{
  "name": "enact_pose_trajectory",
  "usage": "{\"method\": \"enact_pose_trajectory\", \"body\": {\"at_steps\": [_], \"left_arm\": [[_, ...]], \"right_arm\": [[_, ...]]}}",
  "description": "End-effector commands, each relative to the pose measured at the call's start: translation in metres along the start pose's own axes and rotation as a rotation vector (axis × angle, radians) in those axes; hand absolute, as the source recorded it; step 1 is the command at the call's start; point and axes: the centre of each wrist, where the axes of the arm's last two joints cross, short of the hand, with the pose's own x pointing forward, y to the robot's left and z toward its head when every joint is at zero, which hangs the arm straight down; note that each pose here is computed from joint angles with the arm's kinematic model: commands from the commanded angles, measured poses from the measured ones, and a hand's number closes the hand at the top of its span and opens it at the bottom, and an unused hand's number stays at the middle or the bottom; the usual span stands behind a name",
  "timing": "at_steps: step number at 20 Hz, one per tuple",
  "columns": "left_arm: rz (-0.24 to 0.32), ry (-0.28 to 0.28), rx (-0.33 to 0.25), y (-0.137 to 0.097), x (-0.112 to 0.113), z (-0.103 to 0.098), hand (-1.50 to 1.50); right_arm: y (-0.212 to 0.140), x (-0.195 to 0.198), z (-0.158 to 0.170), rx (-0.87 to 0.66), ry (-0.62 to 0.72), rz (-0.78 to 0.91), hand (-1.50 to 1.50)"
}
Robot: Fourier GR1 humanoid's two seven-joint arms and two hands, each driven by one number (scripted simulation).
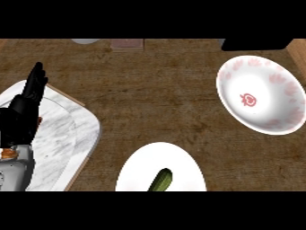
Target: Pick the can from the plate and place it in the bowl
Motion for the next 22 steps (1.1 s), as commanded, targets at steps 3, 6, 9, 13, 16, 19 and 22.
{"method": "enact_pose_trajectory", "body": {"at_steps": [3,6,9,13,16,19,22], "left_arm": [[-0.002,-0.017,-0.024,-0.003,0.007,-0.006,0.00],[0.003,-0.019,-0.025,-0.010,0.009,-0.004,0.00],[0.002,-0.027,-0.031,-0.012,0.004,-0.006,0.00],[0.005,-0.022,-0.049,-0.002,0.003,-0.009,0.00],[0.001,-0.028,-0.038,-0.022,0.015,-0.011,0.00],[-0.008,-0.035,-0.041,-0.018,0.006,-0.002,0.00],[0.013,-0.039,-0.067,-0.014,0.016,-0.007,0.00]], "right_arm": [[-0.102,-0.010,0.004,-0.325,-0.041,-0.134,1.50],[-0.136,-0.035,0.003,-0.371,-0.028,-0.158,1.50],[-0.166,-0.063,-0.031,-0.436,-0.006,-0.213,1.50],[-0.215,-0.121,-0.049,-0.546,0.023,-0.122,1.50],[-0.226,-0.155,-0.068,-0.560,0.048,-0.038,1.50],[-0.219,-0.192,-0.079,-0.552,0.080,0.111,1.50],[-0.230,-0.218,-0.096,-0.591,0.123,0.188,1.50]]}}
